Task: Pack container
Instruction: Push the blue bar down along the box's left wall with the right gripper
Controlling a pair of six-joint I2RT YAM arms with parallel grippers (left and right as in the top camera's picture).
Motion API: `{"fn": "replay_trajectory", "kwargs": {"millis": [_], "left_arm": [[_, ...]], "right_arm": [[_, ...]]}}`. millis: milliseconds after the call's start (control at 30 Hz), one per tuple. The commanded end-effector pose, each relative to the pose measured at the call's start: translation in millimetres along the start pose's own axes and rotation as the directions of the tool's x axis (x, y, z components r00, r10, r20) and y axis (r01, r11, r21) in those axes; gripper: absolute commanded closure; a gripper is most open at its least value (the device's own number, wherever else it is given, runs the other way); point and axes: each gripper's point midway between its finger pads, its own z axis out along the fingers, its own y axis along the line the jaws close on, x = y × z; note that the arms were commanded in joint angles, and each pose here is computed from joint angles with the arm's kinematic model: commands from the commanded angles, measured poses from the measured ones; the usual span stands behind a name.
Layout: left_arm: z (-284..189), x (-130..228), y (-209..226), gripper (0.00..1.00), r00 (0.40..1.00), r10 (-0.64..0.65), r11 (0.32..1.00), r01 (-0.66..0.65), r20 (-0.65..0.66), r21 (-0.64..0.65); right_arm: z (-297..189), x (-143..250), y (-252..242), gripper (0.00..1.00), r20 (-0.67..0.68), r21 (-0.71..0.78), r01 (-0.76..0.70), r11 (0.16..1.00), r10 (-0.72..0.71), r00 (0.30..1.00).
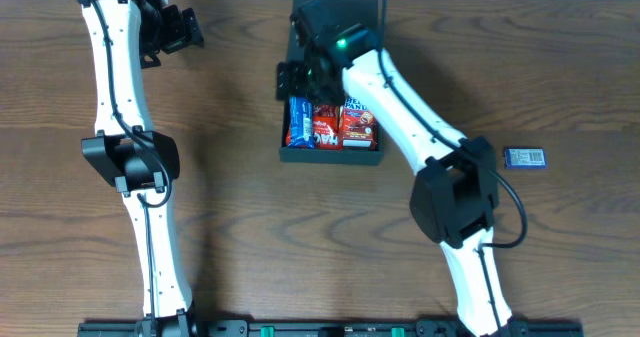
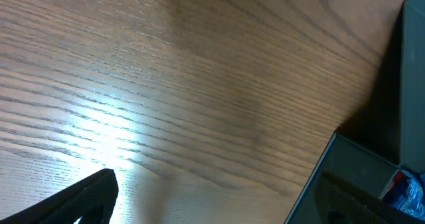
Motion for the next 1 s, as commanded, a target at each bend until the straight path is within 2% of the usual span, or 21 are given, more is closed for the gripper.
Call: {"fn": "replay_trajectory", "kwargs": {"millis": [0,67,200,500,767,967], "left_arm": [[-10.0,-2.4,-1.9,0.05,1.000,0.004,1.000,-0.004,0.026,0.003],[-10.0,-2.5,-1.8,0.05,1.000,0.004,1.000,-0.004,0.026,0.003],[-10.0,-3.0,-2.0,0.05,1.000,0.004,1.000,-0.004,0.028,0.004],[-10.0,-2.7,-2.0,0.05,1.000,0.004,1.000,-0.004,0.027,0.004],[-10.0,-2.5,-1.8,0.05,1.000,0.004,1.000,-0.004,0.026,0.003],[-10.0,-2.7,-1.9,0.05,1.000,0.004,1.000,-0.004,0.027,0.003]], "right_arm": [[-48.1,-36.4,-0.9,0.62,0.116,-0.050,0.011,0.999,-0.005,0.993],[-60.0,-52.3,-1.2,0.99,0.165,-0.084,0.017,0.996,-0.003,0.986],[-50.6,-54.5,17.0,0.99,0.142,-0.238,0.126,0.963,-0.094,0.985],[7.8,-37.7,35.6,0.99,-0.003,-0.482,0.111,0.869,-0.128,0.992],[44.3,-30.4,13.6,0.99,-0.083,-0.454,0.032,0.891,-0.078,0.993],[51.4,-34.6,2.4,0.99,-0.064,-0.395,0.030,0.918,-0.060,0.996]]}}
